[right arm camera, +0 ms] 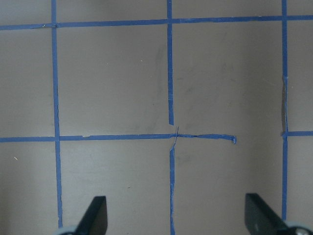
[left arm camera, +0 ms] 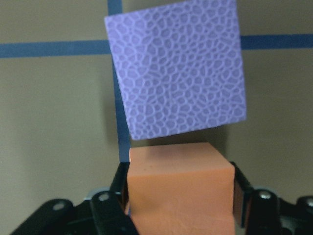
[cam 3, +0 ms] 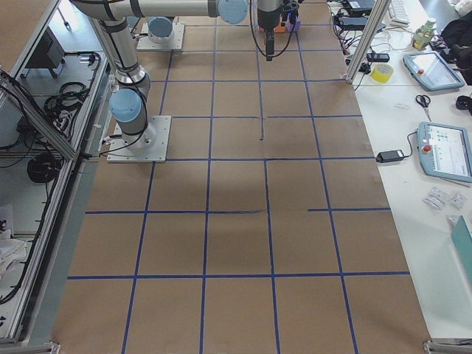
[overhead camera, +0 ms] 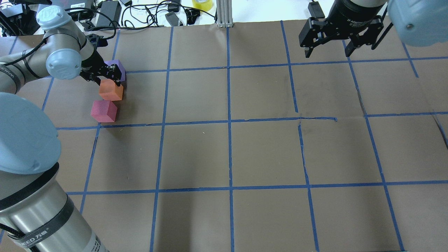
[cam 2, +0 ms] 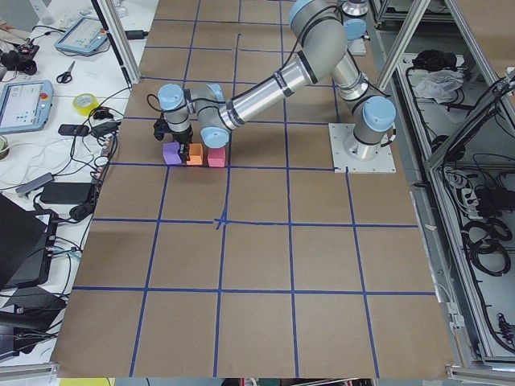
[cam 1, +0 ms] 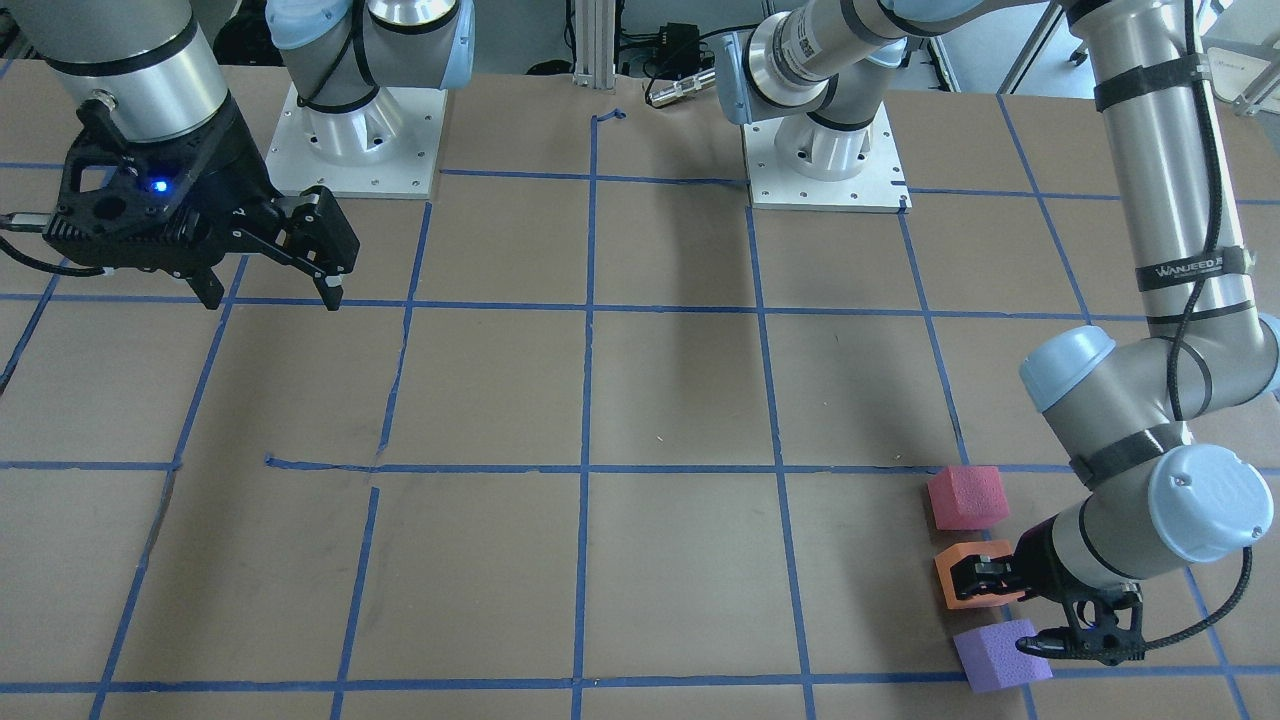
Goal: Arrange blocks in a line
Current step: 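Lower the orange cube into the gap between purple and pink cubes, then open the left gripper to release the orange cube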
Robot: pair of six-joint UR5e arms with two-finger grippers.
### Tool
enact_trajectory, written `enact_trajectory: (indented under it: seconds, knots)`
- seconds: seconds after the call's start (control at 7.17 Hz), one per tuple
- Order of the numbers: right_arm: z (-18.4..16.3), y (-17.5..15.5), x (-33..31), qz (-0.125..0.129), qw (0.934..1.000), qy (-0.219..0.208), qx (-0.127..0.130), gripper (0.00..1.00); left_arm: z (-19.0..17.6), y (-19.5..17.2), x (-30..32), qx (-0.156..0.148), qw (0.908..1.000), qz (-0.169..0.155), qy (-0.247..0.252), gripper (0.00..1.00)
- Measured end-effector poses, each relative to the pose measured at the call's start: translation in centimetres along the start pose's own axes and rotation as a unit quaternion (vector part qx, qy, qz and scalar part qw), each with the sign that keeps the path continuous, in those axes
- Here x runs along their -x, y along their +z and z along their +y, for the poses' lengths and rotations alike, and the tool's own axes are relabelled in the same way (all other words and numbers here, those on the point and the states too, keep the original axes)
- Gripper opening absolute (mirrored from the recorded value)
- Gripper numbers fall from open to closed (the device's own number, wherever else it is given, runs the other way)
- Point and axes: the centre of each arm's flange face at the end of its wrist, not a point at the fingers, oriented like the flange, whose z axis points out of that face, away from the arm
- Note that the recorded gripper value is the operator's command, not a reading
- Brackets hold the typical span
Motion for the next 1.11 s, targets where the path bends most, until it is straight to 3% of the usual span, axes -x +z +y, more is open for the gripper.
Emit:
enact_trajectory:
  seconds: [0.56,1.11]
  knots:
    - [0.0,0.0,0.0,-0.001,1.0000,0.000,0.000,1.00,0.0,-3.2,0.2,-0.015,0.9997,-0.019,0.002,0.76]
    - [0.1,0.0,0.0,-0.001,1.0000,0.000,0.001,1.00,2.4,-10.7,-2.6,-0.008,0.9997,-0.016,0.015,0.77]
